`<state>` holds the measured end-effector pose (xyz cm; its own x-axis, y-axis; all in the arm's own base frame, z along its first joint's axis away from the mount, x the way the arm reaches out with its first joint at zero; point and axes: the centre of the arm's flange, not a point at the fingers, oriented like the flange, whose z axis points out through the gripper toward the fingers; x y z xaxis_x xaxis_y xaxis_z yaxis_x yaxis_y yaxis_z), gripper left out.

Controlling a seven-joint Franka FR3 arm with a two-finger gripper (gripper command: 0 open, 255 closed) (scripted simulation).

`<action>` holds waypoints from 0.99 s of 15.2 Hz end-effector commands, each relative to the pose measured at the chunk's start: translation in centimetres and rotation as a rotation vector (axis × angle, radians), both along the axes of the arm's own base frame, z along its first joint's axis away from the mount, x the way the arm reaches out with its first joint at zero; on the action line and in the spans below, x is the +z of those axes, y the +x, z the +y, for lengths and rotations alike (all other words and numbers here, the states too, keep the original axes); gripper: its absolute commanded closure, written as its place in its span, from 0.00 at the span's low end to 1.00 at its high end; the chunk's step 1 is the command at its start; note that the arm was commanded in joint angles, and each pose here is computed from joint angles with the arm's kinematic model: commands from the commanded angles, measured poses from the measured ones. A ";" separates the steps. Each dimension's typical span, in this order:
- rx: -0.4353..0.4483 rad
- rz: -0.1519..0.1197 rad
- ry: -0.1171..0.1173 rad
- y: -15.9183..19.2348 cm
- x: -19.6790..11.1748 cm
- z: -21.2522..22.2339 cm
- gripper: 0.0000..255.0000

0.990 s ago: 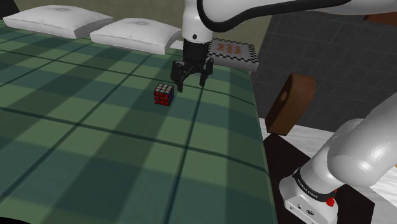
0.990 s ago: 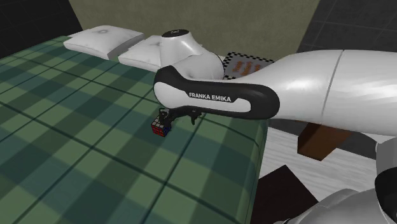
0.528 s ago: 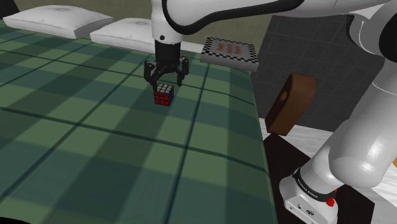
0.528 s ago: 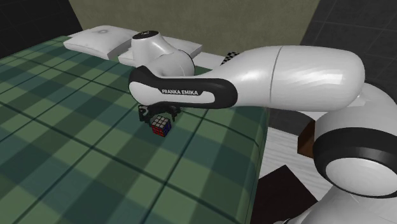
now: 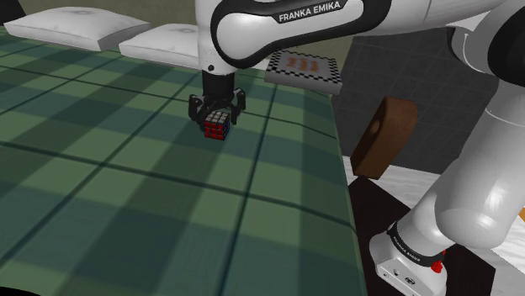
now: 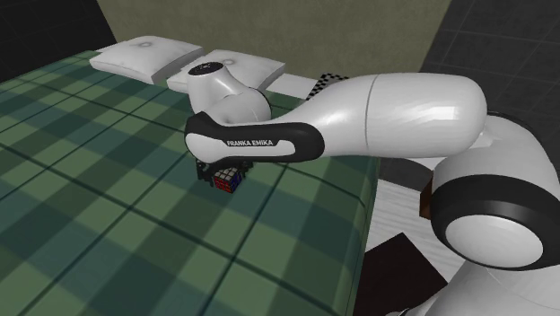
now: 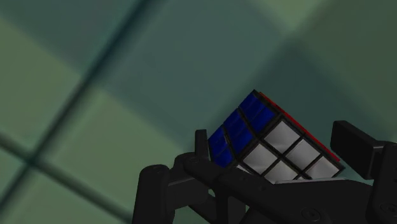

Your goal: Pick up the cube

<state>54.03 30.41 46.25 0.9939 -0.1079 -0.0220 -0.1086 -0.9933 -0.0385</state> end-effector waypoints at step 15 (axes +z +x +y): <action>0.000 -0.001 0.000 -0.1 1.8 0.0 1.00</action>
<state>53.97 30.42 47.49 0.9939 -0.1079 -0.0211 -0.1087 -0.9933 -0.0390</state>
